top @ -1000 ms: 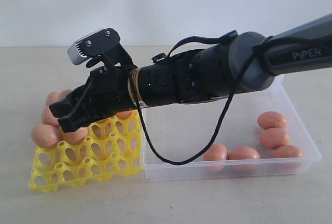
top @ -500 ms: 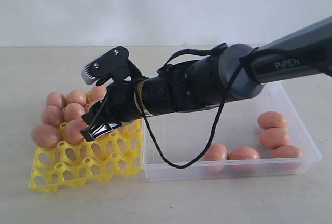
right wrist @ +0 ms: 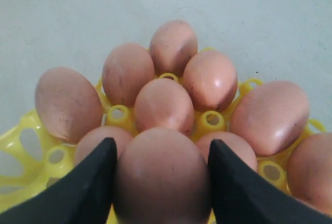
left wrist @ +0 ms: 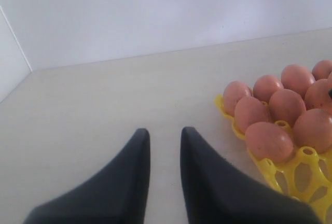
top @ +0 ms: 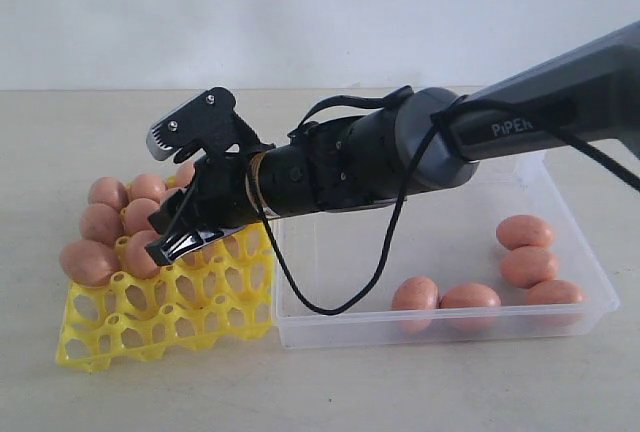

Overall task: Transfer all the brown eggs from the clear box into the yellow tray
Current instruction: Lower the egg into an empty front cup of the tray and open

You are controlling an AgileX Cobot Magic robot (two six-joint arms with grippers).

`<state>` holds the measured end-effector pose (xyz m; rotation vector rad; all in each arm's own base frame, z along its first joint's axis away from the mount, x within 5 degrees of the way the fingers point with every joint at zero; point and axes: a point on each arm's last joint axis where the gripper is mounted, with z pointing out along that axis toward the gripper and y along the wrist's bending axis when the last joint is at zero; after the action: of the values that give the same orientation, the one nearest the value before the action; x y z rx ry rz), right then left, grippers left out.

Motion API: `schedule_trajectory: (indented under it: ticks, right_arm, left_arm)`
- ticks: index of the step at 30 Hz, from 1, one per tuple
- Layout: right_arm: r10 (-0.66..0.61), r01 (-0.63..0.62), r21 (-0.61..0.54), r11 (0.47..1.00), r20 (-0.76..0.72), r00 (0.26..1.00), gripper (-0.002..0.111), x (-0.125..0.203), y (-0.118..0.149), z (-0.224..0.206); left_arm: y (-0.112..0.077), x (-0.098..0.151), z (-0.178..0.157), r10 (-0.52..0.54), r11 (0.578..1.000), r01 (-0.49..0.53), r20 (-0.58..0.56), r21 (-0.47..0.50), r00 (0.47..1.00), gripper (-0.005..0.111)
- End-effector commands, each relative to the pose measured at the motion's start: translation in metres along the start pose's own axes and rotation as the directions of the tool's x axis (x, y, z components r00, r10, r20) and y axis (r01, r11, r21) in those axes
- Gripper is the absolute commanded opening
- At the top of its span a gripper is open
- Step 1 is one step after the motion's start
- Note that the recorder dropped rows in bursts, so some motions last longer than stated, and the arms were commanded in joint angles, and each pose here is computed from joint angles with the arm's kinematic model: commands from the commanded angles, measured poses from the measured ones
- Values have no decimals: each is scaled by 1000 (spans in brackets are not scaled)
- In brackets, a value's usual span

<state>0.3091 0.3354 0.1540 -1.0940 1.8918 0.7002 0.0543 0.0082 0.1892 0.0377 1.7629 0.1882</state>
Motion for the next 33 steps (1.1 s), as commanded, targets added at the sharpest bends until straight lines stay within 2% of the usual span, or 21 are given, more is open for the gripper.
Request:
schedule_trajectory:
  ticks: [1, 14, 33]
  right_arm:
    - [19, -18, -5, 1000, 20, 1000, 0, -6, 1, -2]
    - [105, -105, -24, 994, 25, 994, 0, -6, 2, -1]
    - [131, -131, -40, 991, 11, 991, 0, 1, 3, 3]
  left_arm:
    - [-1, 1, 0, -3, 1000, 3, 1, 6, 1000, 22]
    - [-1, 1, 0, -3, 1000, 3, 1, 6, 1000, 22]
    - [-1, 1, 0, -3, 1000, 3, 1, 6, 1000, 22]
